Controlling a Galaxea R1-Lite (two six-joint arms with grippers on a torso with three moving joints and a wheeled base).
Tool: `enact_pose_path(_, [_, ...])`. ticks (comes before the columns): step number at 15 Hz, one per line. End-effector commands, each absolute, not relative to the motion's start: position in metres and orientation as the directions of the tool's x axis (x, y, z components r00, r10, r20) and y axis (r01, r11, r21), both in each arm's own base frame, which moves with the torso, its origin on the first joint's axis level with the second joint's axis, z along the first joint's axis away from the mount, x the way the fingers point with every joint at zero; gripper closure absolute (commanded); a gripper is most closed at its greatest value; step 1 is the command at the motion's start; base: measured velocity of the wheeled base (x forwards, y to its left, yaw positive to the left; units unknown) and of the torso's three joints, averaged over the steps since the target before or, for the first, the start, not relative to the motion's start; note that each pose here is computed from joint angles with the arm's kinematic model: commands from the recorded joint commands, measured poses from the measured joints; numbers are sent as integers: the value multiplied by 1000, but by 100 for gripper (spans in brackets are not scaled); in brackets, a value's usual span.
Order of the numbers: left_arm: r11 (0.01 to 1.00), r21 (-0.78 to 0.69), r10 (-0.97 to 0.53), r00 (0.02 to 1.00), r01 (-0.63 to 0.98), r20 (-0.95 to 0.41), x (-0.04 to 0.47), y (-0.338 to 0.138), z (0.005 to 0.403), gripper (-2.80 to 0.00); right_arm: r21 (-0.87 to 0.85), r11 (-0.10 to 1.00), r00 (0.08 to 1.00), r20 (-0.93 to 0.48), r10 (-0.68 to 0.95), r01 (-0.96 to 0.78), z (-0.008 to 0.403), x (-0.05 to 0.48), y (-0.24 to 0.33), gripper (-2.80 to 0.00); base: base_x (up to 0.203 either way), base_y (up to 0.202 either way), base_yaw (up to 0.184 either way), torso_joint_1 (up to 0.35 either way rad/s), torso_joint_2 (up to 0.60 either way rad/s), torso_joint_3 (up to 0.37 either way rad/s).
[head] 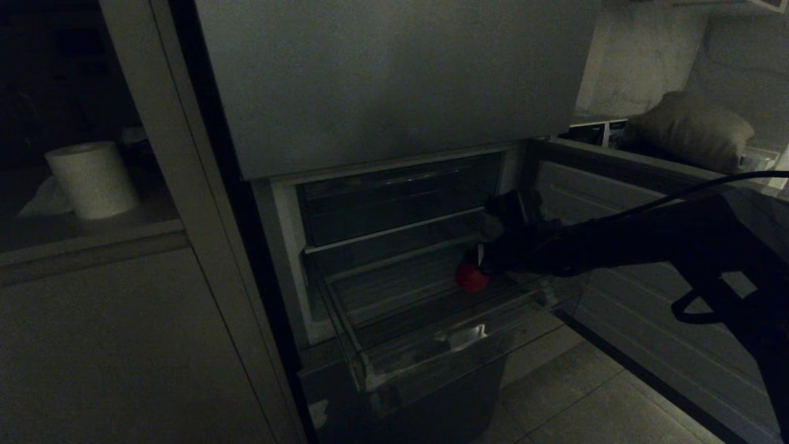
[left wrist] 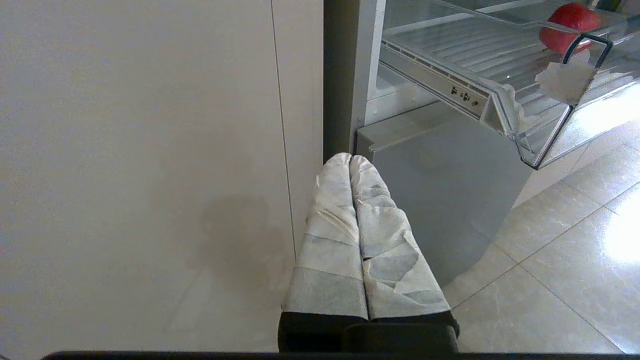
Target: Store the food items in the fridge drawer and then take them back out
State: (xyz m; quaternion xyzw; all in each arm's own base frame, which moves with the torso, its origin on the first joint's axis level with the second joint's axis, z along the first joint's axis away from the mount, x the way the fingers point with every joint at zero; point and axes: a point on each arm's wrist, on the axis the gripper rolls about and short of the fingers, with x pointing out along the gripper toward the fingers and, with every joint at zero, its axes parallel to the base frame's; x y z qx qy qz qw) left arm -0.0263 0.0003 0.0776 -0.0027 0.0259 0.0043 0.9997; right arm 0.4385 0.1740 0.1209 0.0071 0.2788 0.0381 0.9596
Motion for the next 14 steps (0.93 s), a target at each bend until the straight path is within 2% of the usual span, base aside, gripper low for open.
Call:
enact_pose_path(1, [1000, -5, 9, 999, -10, -54, -26, 0, 78, 0, 31, 997, 840, -538, 73, -67, 115, 439, 180, -280, 0, 0, 0, 0, 0, 0])
enact_pose_path(14, [1000, -5, 9, 999, -10, -54, -26, 0, 78, 0, 73, 997, 833, -553, 24, 19, 85, 440, 199, -280, 0, 0, 0, 0, 0, 0])
